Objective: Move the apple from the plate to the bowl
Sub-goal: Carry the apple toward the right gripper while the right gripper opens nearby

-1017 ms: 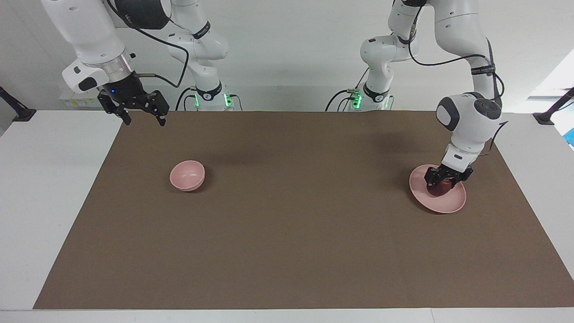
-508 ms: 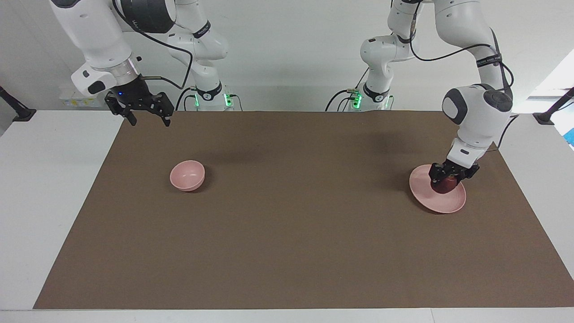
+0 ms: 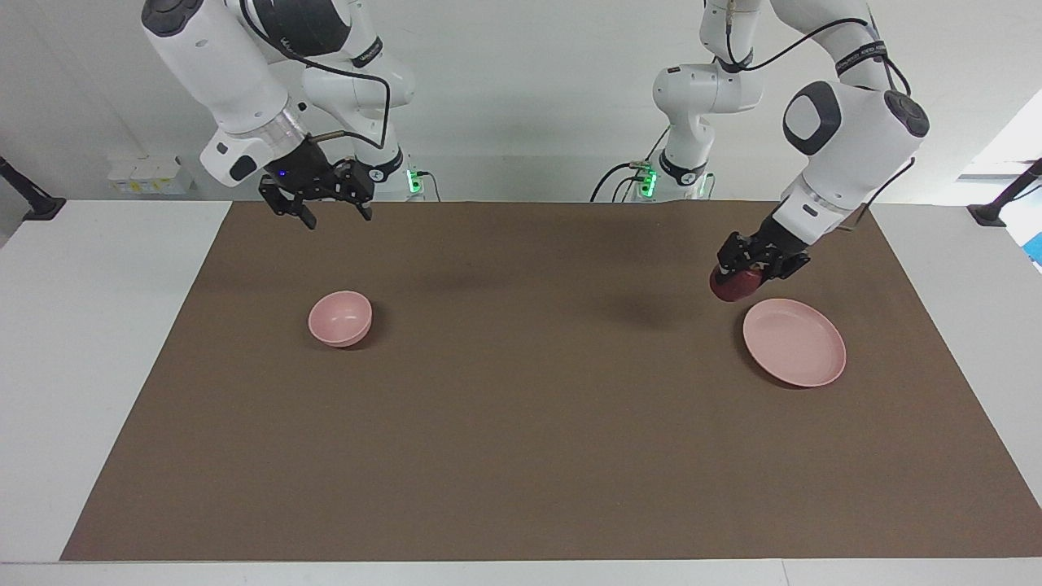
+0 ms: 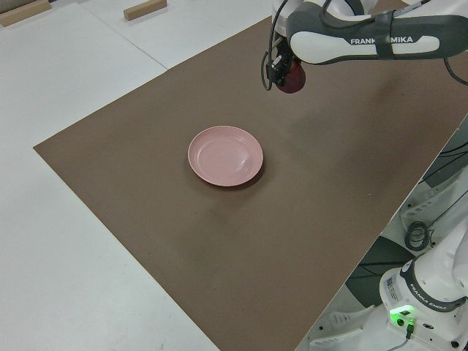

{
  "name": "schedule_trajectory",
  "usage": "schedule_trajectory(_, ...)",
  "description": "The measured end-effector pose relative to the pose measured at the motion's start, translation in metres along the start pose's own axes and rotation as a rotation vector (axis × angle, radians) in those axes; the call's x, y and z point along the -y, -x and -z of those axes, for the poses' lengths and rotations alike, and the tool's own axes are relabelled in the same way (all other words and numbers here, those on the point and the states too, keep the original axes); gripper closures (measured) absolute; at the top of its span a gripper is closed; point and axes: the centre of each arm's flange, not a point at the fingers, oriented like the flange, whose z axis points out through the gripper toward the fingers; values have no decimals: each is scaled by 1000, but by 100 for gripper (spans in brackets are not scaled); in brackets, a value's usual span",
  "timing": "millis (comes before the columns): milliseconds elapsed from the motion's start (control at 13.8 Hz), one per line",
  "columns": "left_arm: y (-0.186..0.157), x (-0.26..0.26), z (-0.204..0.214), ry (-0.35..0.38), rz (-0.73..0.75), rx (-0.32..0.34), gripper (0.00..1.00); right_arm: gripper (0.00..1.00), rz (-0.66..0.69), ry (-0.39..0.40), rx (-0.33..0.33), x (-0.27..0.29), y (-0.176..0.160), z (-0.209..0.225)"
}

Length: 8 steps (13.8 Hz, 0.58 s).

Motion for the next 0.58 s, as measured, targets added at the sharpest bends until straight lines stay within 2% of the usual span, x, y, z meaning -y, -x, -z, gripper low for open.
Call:
schedule_trajectory(145, 4, -40, -10, 121, 44, 6, 32, 0, -21, -126, 51, 6, 2, -21)
schedule_trajectory(291, 6, -76, -14, 235, 81, -18, 32, 0, -46, -234, 105, 12, 5, -44)
schedule_trajectory(436, 8, -102, -18, 312, 102, -42, 32, 0, -88, -322, 147, 21, 8, -62)
schedule_trajectory(581, 17, -139, -28, 383, 106, -57, 32, 0, -201, -412, 189, 29, 10, -79)
